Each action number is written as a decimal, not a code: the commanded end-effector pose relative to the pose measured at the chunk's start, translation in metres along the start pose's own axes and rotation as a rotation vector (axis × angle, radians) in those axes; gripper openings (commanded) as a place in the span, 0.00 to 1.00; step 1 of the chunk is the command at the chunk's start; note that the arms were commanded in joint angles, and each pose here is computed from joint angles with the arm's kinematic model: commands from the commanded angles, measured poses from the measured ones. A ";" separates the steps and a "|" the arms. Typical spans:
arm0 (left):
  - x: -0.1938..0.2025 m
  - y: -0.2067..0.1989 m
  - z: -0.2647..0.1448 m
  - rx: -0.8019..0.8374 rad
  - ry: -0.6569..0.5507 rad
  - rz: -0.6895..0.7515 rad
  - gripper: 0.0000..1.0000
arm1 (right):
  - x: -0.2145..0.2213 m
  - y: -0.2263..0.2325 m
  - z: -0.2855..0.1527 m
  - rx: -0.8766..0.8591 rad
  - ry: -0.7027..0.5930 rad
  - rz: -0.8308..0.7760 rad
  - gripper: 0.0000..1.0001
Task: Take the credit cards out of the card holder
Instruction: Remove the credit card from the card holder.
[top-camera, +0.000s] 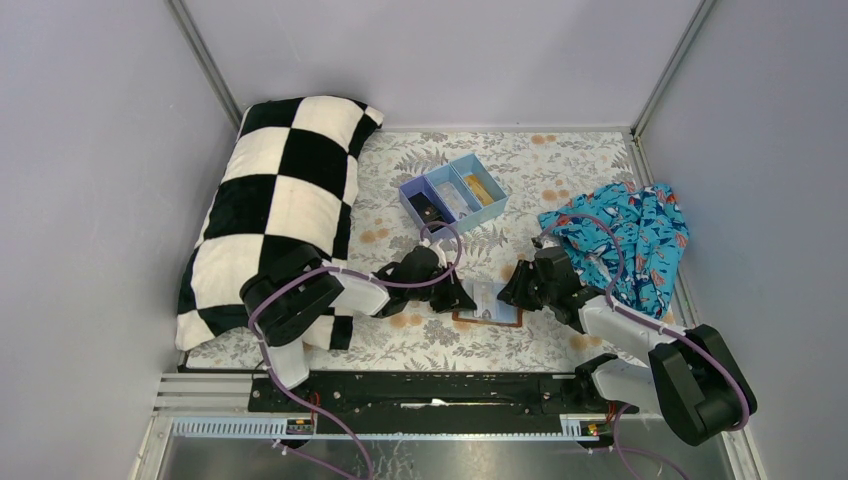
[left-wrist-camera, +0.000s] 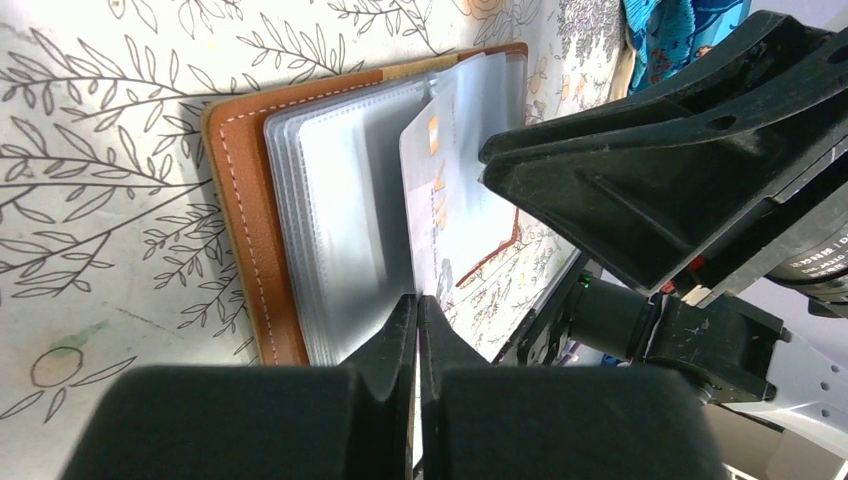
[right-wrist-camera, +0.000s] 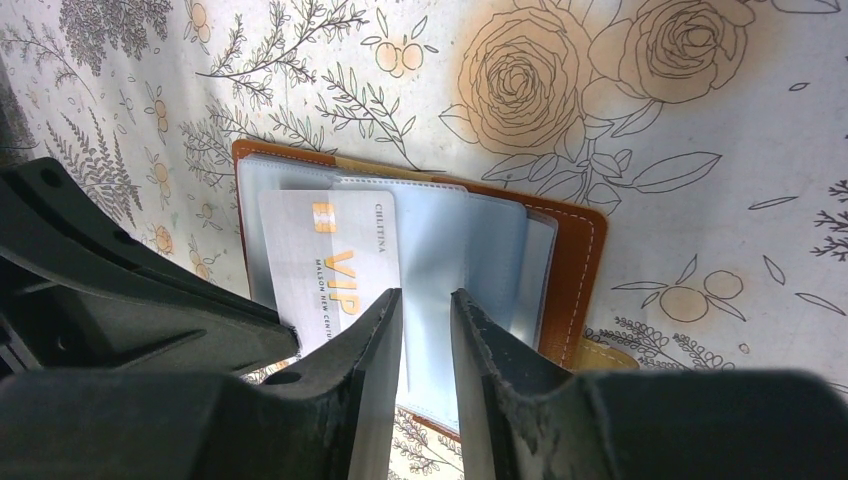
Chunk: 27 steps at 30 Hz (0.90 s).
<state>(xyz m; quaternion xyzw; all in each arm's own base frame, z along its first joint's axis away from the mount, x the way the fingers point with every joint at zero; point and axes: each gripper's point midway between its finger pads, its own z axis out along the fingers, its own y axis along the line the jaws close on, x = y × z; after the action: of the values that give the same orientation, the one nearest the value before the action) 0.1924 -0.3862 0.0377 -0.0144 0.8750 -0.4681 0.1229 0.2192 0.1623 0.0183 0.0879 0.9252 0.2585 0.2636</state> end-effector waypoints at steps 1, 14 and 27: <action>-0.007 -0.006 -0.006 0.012 -0.027 0.046 0.00 | 0.017 -0.015 0.000 0.057 0.065 0.006 0.32; -0.010 -0.004 -0.034 -0.095 0.010 0.215 0.00 | -0.003 0.019 -0.017 -0.052 0.030 -0.023 0.39; -0.018 -0.035 -0.064 -0.035 0.006 0.308 0.00 | -0.020 0.076 -0.039 -0.350 -0.046 -0.085 0.71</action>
<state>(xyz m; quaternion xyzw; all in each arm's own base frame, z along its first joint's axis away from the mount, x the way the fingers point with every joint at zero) 0.1842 -0.3497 0.0661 0.0930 0.8978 -0.4015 0.1553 0.2160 0.1867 0.0760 0.0372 0.8882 0.3488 0.2968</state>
